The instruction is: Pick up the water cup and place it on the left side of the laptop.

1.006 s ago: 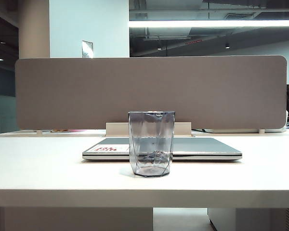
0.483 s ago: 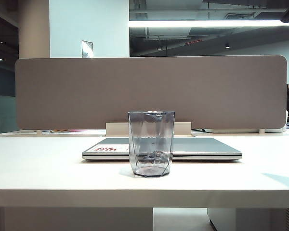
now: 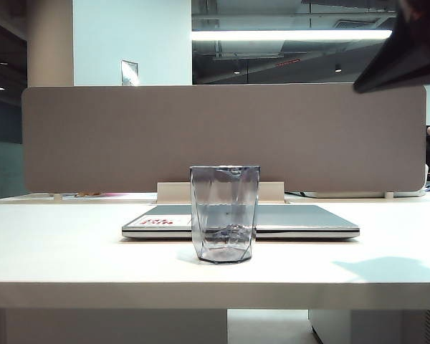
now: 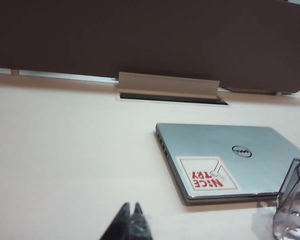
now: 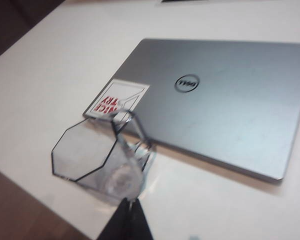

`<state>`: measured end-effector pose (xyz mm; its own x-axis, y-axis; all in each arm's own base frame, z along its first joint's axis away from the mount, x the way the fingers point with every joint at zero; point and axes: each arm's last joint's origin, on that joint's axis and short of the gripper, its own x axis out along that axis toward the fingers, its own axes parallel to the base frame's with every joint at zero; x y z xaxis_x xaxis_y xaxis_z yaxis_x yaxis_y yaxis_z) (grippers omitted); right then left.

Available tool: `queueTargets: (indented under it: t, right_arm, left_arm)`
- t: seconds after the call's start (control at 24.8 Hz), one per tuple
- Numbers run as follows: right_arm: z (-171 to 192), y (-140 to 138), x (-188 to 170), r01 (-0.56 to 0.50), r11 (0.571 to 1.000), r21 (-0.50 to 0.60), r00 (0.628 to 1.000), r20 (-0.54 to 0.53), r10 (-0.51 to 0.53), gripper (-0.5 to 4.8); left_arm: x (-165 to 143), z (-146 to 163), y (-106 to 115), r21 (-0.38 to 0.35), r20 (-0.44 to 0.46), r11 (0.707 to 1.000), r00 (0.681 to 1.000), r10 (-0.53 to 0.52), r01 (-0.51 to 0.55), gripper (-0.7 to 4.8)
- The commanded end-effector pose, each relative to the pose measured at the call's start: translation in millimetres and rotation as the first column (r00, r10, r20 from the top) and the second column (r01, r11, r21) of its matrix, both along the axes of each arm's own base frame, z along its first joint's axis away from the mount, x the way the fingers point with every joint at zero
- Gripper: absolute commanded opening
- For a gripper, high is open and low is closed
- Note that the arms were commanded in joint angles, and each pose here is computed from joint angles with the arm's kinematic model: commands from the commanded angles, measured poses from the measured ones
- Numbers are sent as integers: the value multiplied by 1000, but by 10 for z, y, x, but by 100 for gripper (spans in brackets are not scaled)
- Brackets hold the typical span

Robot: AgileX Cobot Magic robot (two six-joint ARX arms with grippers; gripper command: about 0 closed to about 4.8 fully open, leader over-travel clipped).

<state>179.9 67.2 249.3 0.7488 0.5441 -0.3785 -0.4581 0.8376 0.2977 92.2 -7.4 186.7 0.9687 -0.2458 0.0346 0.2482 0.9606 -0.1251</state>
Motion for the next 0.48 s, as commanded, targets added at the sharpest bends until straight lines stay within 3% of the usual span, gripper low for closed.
queueTargets:
  t: [0.04,0.48]
  right_arm:
    - [23,36,10,-20,1000,7,999,25,20,-1]
    - [108,84,27,-40,998,45,993,110,35,-1]
  left_arm:
    - [-8,111,-12,-4,-4,999,999,-39,39,-5]
    - [228,403,-42,-16,-152,990,978,-141,140,-5]
